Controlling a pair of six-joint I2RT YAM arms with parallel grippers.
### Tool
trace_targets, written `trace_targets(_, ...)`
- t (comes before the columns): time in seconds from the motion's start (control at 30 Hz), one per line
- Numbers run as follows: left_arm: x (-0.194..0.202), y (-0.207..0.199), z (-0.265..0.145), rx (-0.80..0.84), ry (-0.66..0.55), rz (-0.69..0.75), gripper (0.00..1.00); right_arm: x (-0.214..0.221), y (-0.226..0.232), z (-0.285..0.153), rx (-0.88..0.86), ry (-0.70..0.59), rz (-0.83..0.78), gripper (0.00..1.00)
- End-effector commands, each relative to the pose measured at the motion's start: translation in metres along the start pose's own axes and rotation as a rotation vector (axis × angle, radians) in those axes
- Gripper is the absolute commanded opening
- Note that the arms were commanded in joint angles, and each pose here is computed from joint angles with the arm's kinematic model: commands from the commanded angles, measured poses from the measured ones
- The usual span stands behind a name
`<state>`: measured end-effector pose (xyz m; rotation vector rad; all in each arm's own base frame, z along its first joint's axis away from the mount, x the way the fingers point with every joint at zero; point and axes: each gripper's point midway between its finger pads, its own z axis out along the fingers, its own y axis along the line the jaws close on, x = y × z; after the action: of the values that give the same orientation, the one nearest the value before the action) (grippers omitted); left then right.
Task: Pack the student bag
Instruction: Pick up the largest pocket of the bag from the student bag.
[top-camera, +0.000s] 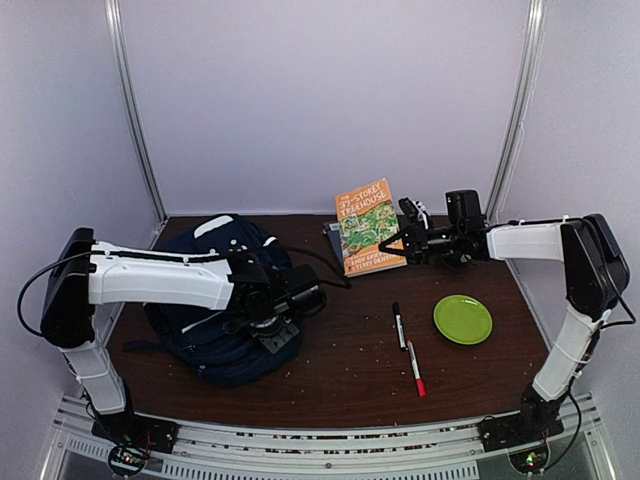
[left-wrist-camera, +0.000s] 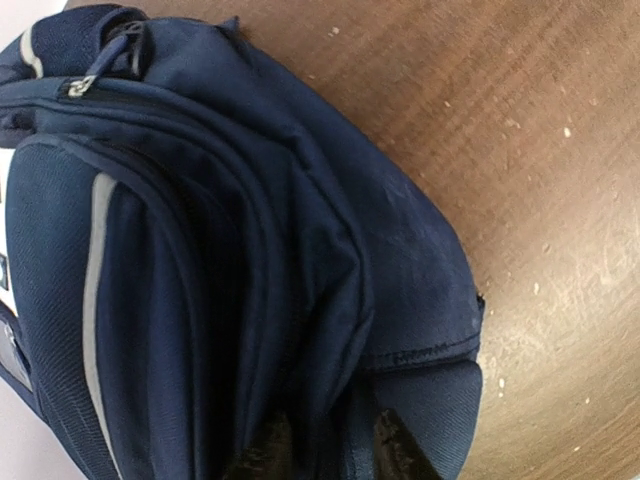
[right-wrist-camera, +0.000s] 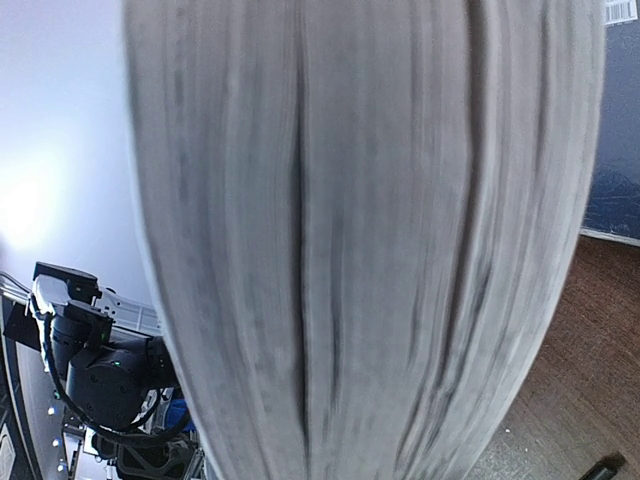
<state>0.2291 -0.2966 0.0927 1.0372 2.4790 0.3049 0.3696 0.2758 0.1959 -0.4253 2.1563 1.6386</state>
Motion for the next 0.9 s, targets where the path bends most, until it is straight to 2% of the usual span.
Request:
trace_targets(0.0,0.012,0.000,0.009,-0.010,0.030,-0.029,0.37,-0.010,0.017,-0.005,-0.058,-0.021,-0.087,0.00)
trace_targets(0.1,0.019,0.003,0.011,-0.031,0.047,-0.029,0.40,-0.009,0.016,-0.004,-0.058,-0.020,-0.083,0.00)
trace_targets(0.27,0.022,0.022,0.013,-0.147,0.070,-0.024,0.40,-0.010,0.015,-0.004,-0.058,-0.023,-0.082,0.00)
trace_targets(0.37,0.019,0.030,0.015,-0.190,0.082,-0.022,0.32,-0.011,0.016,-0.004,-0.059,-0.025,-0.080,0.00)
trace_targets(0.6,-0.002,0.045,-0.001,-0.223,0.034,-0.040,0.00,-0.014,0.026,-0.010,-0.040,-0.038,-0.106,0.00)
trace_targets(0.87,-0.034,0.085,-0.058,-0.239,-0.143,-0.172,0.00,-0.021,0.059,-0.024,0.017,-0.001,-0.125,0.00)
